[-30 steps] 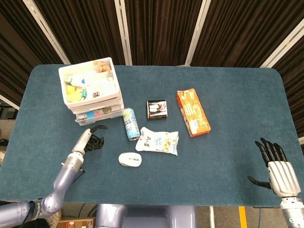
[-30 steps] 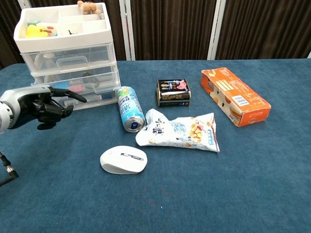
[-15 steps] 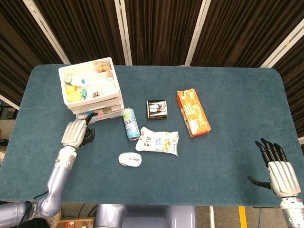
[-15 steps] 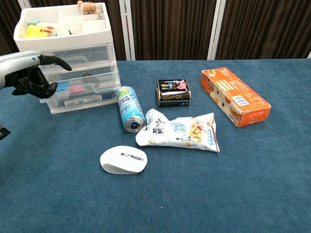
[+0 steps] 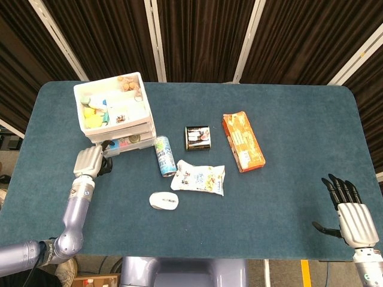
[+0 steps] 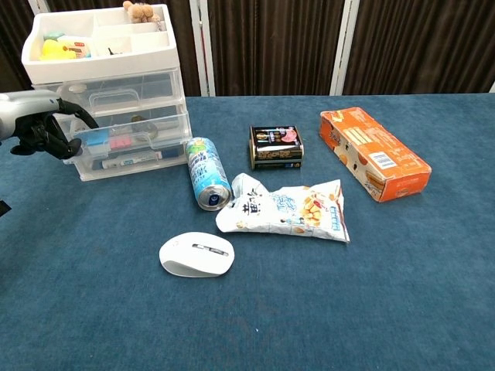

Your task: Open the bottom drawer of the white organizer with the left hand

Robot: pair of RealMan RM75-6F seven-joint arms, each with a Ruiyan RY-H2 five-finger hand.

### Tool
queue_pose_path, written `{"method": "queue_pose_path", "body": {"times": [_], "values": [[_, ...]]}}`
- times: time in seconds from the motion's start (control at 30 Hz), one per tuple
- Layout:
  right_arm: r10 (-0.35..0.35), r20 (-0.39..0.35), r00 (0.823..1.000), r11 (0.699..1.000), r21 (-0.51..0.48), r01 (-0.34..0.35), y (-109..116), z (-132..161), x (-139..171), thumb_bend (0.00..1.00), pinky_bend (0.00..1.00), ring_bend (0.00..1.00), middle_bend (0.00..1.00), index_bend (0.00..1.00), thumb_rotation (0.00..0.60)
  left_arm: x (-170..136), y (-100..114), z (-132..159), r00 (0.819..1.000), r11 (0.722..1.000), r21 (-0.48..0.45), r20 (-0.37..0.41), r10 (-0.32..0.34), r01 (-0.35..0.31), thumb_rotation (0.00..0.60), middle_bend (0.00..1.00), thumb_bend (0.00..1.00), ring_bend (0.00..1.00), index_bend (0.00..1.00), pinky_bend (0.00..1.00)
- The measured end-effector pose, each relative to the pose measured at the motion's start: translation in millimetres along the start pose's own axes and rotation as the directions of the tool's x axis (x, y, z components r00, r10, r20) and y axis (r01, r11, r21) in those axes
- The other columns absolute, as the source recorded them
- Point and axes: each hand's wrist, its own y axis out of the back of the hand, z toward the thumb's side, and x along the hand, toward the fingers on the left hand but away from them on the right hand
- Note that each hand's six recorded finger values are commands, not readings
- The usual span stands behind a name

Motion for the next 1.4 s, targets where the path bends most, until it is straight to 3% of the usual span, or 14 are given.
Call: {"method": "queue_pose_path", "body": {"times": [0.4, 0.63, 1.0, 1.13, 1.2, 1.3, 1.4], "values": [[-0.002, -0.002, 1.0, 1.0, 0.002, 0.002, 0, 0, 0, 0.08, 0.0, 0.0, 0.0, 0.0, 0.6, -11, -11, 9, 0.996, 0.994, -0.069, 0.022, -0.086, 0.087, 0.6, 1.0, 0.63, 0.96, 0.28, 0.9], [-0.003, -0.003, 1.0, 1.0, 0.004, 0.003, 0, 0, 1, 0.08, 0.0, 0.0, 0.0, 0.0, 0.6, -23, -12, 14, 0.993, 0.99, -0.095, 0.068, -0.101, 0.107, 0.6, 1.0, 0.64, 0.96, 0.34, 0.9], [-0.004, -0.005, 1.0, 1.0, 0.006, 0.004, -1, 1, 1, 0.08, 0.0, 0.0, 0.0, 0.0, 0.6, -46, -20, 14, 0.982, 0.982, -0.104, 0.125, -0.142, 0.155, 0.6, 1.0, 0.64, 0.96, 0.35, 0.9], [-0.004, -0.005, 1.0, 1.0, 0.006, 0.004, -1, 1, 1, 0.08, 0.0, 0.0, 0.0, 0.0, 0.6, -53, -23, 14, 0.977, 0.981, -0.096, 0.146, -0.153, 0.168, 0.6, 1.0, 0.63, 0.95, 0.3, 0.9], [-0.003, -0.004, 1.0, 1.0, 0.006, 0.003, -1, 1, 1, 0.08, 0.0, 0.0, 0.0, 0.0, 0.6, -56, -23, 15, 0.976, 0.982, -0.092, 0.158, -0.15, 0.166, 0.6, 0.99, 0.54, 0.95, 0.25, 0.9], [-0.001, -0.003, 1.0, 1.0, 0.007, 0.001, -1, 1, 1, 0.08, 0.0, 0.0, 0.0, 0.0, 0.6, -57, -20, 14, 0.976, 0.986, -0.083, 0.174, -0.129, 0.145, 0.6, 0.9, 0.28, 0.88, 0.12, 0.87], [-0.001, -0.001, 1.0, 1.0, 0.008, 0.001, -1, 0, 1, 0.08, 0.0, 0.0, 0.0, 0.0, 0.6, -58, -15, 10, 0.979, 0.993, -0.063, 0.183, -0.09, 0.103, 0.6, 0.68, 0.12, 0.69, 0.06, 0.76]]}}
